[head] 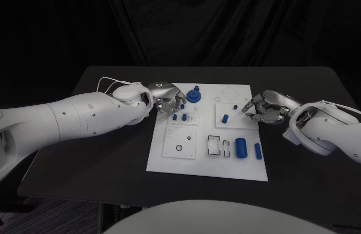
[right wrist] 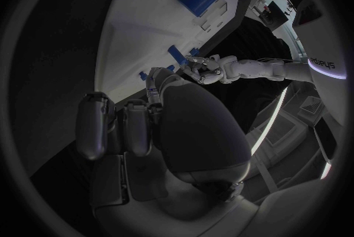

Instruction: Assemble the parts on the task board

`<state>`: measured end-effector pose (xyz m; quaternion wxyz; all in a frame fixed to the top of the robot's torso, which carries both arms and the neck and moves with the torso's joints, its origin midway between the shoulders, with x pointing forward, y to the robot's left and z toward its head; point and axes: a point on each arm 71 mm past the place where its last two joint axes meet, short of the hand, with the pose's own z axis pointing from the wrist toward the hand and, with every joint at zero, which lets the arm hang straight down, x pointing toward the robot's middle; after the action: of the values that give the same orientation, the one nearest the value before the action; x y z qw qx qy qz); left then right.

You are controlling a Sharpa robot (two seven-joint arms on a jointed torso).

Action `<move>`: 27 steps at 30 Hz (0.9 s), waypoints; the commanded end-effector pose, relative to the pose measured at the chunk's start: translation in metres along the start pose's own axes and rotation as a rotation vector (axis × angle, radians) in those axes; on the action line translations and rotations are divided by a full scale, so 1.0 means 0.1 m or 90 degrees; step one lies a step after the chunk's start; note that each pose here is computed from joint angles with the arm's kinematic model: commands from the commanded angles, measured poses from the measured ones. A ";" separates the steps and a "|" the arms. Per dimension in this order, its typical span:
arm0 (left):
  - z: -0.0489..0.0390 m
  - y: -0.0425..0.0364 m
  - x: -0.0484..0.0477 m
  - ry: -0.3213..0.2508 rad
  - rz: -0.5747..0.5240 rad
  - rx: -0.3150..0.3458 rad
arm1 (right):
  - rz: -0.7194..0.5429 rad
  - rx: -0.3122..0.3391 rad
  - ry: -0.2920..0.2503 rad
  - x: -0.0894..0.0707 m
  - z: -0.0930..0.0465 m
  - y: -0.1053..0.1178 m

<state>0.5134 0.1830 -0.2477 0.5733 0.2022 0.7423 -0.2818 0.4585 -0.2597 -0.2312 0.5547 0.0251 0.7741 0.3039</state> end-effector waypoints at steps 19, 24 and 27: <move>-0.593 0.471 -0.330 -0.274 0.022 0.042 | -0.002 -0.003 -0.051 -0.19 -0.11 0.02; -0.742 0.413 -0.382 -0.321 -0.098 0.095 | -0.019 -0.026 -0.095 -0.49 -0.04 0.20; -0.800 0.375 -0.395 -0.330 -0.198 0.111 | -0.055 -0.038 -0.103 -0.62 0.04 0.34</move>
<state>0.4904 0.2649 -0.2104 0.6854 0.1143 0.6004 -0.3958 0.4741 -0.2548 -0.1660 0.6128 0.0062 0.7243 0.3161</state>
